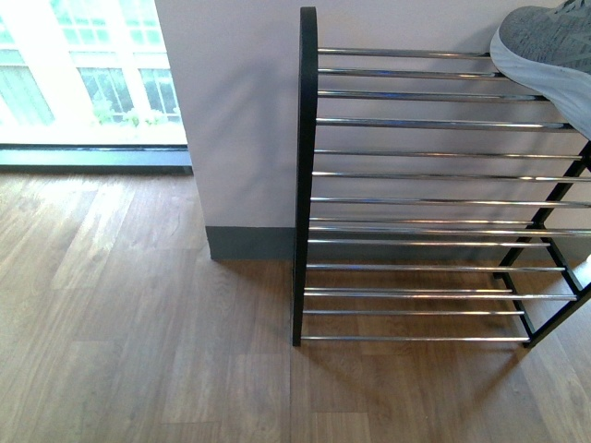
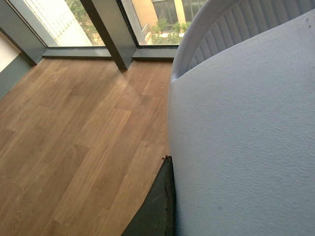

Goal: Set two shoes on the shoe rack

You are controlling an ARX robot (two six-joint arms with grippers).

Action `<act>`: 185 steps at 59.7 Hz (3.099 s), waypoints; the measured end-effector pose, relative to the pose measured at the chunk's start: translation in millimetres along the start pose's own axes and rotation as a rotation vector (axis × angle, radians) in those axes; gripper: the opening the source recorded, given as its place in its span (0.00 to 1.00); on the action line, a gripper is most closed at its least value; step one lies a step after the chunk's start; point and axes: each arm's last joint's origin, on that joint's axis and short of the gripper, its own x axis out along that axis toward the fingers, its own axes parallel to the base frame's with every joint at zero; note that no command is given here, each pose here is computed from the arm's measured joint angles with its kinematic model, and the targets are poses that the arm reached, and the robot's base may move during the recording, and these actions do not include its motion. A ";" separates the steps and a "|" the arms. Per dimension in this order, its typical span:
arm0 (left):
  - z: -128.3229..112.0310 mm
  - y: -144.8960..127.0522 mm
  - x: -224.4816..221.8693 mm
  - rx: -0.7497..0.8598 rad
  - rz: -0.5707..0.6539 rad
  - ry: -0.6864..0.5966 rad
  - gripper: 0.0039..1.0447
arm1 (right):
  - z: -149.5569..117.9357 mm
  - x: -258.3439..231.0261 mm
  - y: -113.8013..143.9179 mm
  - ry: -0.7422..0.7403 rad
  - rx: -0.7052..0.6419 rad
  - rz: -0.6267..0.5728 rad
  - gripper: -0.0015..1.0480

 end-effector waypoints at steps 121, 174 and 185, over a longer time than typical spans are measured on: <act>0.0 0.0 0.0 0.000 0.000 0.000 0.01 | 138.3 238.8 104.7 0.288 -0.507 -0.058 0.01; 0.0 0.0 0.0 0.000 0.000 0.000 0.01 | 134.4 245.9 99.0 0.299 -0.633 -0.140 0.01; 0.0 0.0 0.0 0.000 0.000 0.000 0.01 | 135.9 243.7 96.5 0.316 -0.651 -0.128 0.01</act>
